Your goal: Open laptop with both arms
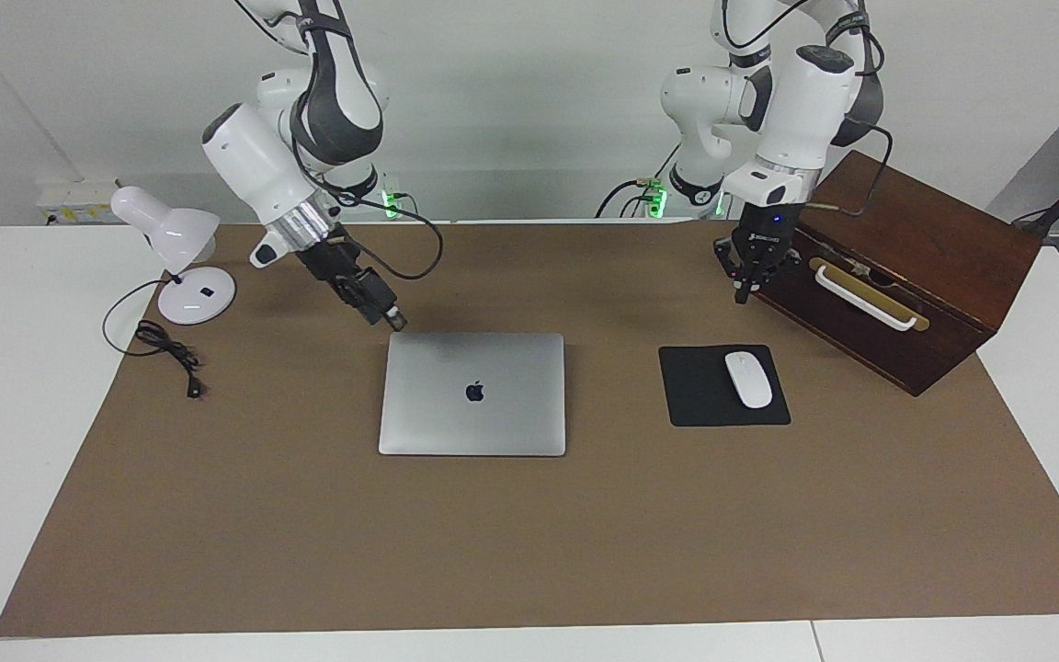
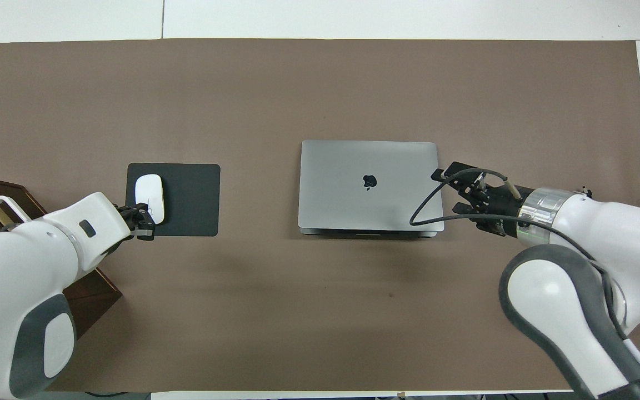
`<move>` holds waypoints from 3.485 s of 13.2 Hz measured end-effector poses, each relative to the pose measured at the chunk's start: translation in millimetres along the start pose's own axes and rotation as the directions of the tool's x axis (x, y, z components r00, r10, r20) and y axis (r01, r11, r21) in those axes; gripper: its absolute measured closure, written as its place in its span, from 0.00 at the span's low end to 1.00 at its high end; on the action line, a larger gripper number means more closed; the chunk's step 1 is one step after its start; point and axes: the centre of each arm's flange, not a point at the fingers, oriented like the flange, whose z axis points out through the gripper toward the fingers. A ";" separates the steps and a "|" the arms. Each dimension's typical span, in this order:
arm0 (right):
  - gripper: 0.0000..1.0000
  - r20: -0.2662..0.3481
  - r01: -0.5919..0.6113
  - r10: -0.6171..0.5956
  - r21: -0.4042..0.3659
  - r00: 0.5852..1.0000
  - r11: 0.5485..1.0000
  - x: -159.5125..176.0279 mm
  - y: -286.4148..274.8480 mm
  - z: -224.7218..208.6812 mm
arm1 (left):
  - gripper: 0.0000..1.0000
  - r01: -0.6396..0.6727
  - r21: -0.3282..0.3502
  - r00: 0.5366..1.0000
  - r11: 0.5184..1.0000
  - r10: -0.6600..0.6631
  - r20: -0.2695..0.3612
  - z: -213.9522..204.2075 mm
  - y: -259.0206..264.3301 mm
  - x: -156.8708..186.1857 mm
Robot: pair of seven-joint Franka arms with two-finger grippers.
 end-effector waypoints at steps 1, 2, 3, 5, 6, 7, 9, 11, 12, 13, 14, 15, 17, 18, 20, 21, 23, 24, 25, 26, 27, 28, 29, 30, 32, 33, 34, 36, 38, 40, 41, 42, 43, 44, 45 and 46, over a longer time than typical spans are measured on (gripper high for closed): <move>0.00 -0.006 -0.020 0.021 0.007 1.000 1.000 -11.4 3.3 6.0 | 0.99 -0.022 -0.004 0.999 1.000 0.021 -0.032 5.0 10.9 -7.6; 0.00 -0.016 -0.043 0.044 0.018 0.999 0.999 -24.6 4.6 12.1 | 0.99 -0.044 -0.008 0.997 0.999 0.044 -0.063 11.5 22.3 -15.4; 0.00 -0.028 -0.069 0.070 0.031 0.997 0.997 -39.3 4.7 18.5 | 0.99 -0.065 -0.012 0.994 0.998 0.064 -0.094 18.4 32.7 -22.8; 0.00 -0.037 -0.113 0.115 0.050 0.993 0.992 -67.2 4.8 30.7 | 0.99 -0.100 -0.019 0.985 0.995 0.097 -0.141 28.6 49.4 -35.5; 0.00 -0.038 -0.131 0.134 0.053 0.990 0.990 -76.2 6.5 34.9 | 0.99 -0.115 -0.023 0.981 0.993 0.110 -0.158 31.3 56.4 -39.7; 0.00 -0.039 -0.149 0.152 0.055 0.988 0.987 -82.7 9.5 38.2 | 0.99 -0.129 -0.027 0.977 0.991 0.123 -0.173 33.1 63.0 -42.3; 0.00 -0.051 -0.192 0.196 0.068 0.979 0.979 -96.2 15.3 43.9 | 0.99 -0.166 -0.037 0.965 0.985 0.155 -0.213 40.8 80.8 -47.2; 0.00 -0.054 -0.233 0.238 0.086 0.970 0.969 -114.6 19.9 50.2 | 0.99 -0.209 -0.052 0.949 0.977 0.190 -0.250 61.0 103.2 -57.6; 0.01 -0.055 -0.250 0.256 0.091 0.965 0.964 -125.4 22.7 54.8 | 0.99 -0.225 -0.060 0.944 0.972 0.203 -0.261 73.5 113.4 -62.9; 0.00 -0.061 -0.266 0.272 0.091 0.960 0.960 -137.6 27.3 61.7 | 0.99 -0.242 -0.067 0.938 0.968 0.215 -0.273 85.8 122.8 -67.1; 0.00 -0.069 -0.277 0.282 0.081 0.957 0.958 -148.1 33.0 69.9 | 0.99 -0.256 -0.073 0.931 0.964 0.226 -0.286 96.5 131.7 -71.0; 0.01 -0.075 -0.282 0.287 0.068 0.955 0.957 -154.3 38.0 77.6 | 0.99 -0.265 -0.081 0.927 0.961 0.230 -0.298 105.9 140.4 -75.0; 0.00 -0.085 -0.283 0.286 0.044 0.954 0.958 -154.6 44.7 87.2 | 0.99 -0.279 -0.096 0.918 0.956 0.236 -0.320 120.6 155.6 -82.9; 0.00 -0.089 -0.286 0.289 0.039 0.953 0.957 -152.8 46.5 88.8 | 0.99 -0.288 -0.101 0.912 0.952 0.241 -0.331 127.2 161.6 -86.8; 0.00 -0.093 -0.285 0.287 0.038 0.953 0.958 -149.8 47.6 89.0 | 0.99 -0.305 -0.111 0.909 0.946 0.255 -0.331 143.3 172.8 -96.2; 0.00 -0.096 -0.282 0.284 0.037 0.954 0.959 -147.8 48.3 88.9 | 0.99 -0.309 -0.114 0.909 0.944 0.258 -0.327 149.6 176.0 -97.6; 0.00 -0.105 -0.277 0.280 0.035 0.954 0.960 -142.1 50.4 88.9 | 0.99 -0.308 -0.115 0.910 0.944 0.257 -0.325 156.7 178.6 -92.8; 0.00 -0.108 -0.275 0.277 0.034 0.955 0.961 -139.5 51.3 88.7 | 0.99 -0.308 -0.116 0.910 0.944 0.257 -0.327 159.5 180.8 -88.4; 0.00 -0.113 -0.272 0.274 0.035 0.955 0.962 -136.6 52.0 88.1 | 0.99 -0.311 -0.119 0.908 0.943 0.258 -0.329 163.2 184.7 -83.8; 0.00 -0.117 -0.267 0.269 0.035 0.956 0.963 -133.5 52.7 87.4 | 0.99 -0.316 -0.122 0.907 0.941 0.262 -0.330 166.8 189.7 -80.5; 0.00 -0.122 -0.264 0.266 0.035 0.956 0.964 -130.2 53.7 86.8 | 0.99 -0.321 -0.125 0.906 0.939 0.266 -0.330 170.9 194.6 -77.4; 0.00 -0.126 -0.263 0.266 0.035 0.956 0.964 -127.0 54.8 86.4 | 0.99 -0.325 -0.128 0.905 0.937 0.269 -0.329 174.6 198.3 -75.0; 0.00 -0.130 -0.262 0.264 0.033 0.956 0.965 -124.6 55.8 86.5 | 0.99 -0.326 -0.129 0.904 0.937 0.269 -0.331 177.1 200.6 -72.1; 0.00 -0.134 -0.258 0.260 0.030 0.956 0.966 -122.3 57.3 87.1 | 0.99 -0.325 -0.129 0.904 0.937 0.268 -0.334 178.4 201.8 -69.1; 0.00 -0.144 -0.254 0.254 0.024 0.956 0.967 -115.5 60.1 88.5 | 0.99 -0.325 -0.129 0.903 0.937 0.267 -0.336 180.0 203.1 -65.9; 0.00 -0.148 -0.255 0.256 0.024 0.955 0.967 -112.6 60.2 88.6 | 0.99 -0.325 -0.130 0.903 0.937 0.267 -0.337 180.3 203.5 -65.2; 0.00 -0.152 -0.256 0.257 0.025 0.954 0.966 -109.2 60.2 88.5 | 0.99 -0.326 -0.130 0.903 0.936 0.267 -0.338 180.4 204.3 -65.0; 0.02 -0.158 -0.250 0.251 0.030 0.955 0.968 -99.4 59.0 86.8 | 0.99 -0.329 -0.132 0.901 0.935 0.269 -0.341 180.2 206.6 -63.4; 0.00 -0.163 -0.246 0.249 0.034 0.955 0.969 -90.4 58.3 84.8 | 0.99 -0.333 -0.135 0.899 0.933 0.271 -0.343 182.8 211.3 -61.1; 0.00 -0.166 -0.245 0.247 0.032 0.955 0.969 -87.5 58.2 86.2 | 0.99 -0.333 -0.138 0.901 0.933 0.272 -0.337 188.9 215.1 -60.5; 0.00 -0.167 -0.245 0.247 0.031 0.955 0.969 -86.1 57.7 87.4 | 0.99 -0.332 -0.138 0.902 0.933 0.272 -0.335 191.4 215.9 -60.3; 0.00 -0.169 -0.247 0.249 0.031 0.954 0.969 -84.0 56.9 88.5 | 0.99 -0.332 -0.139 0.903 0.933 0.272 -0.334 193.1 216.5 -59.6; 0.00 -0.171 -0.248 0.250 0.034 0.953 0.968 -81.4 55.4 88.9 | 0.99 -0.332 -0.139 0.903 0.933 0.271 -0.333 194.2 216.9 -59.0; 0.00 -0.170 -0.249 0.252 0.036 0.953 0.968 -78.5 53.5 89.3 | 0.99 -0.332 -0.139 0.903 0.933 0.272 -0.332 195.2 217.0 -59.1; 0.01 -0.164 -0.252 0.256 0.041 0.953 0.967 -75.0 50.4 89.4 | 0.99 -0.331 -0.139 0.903 0.933 0.271 -0.333 195.5 217.2 -58.6; 0.00 -0.161 -0.255 0.259 0.046 0.952 0.966 -71.1 47.4 89.1 | 0.99 -0.331 -0.139 0.903 0.933 0.271 -0.333 195.7 217.2 -58.2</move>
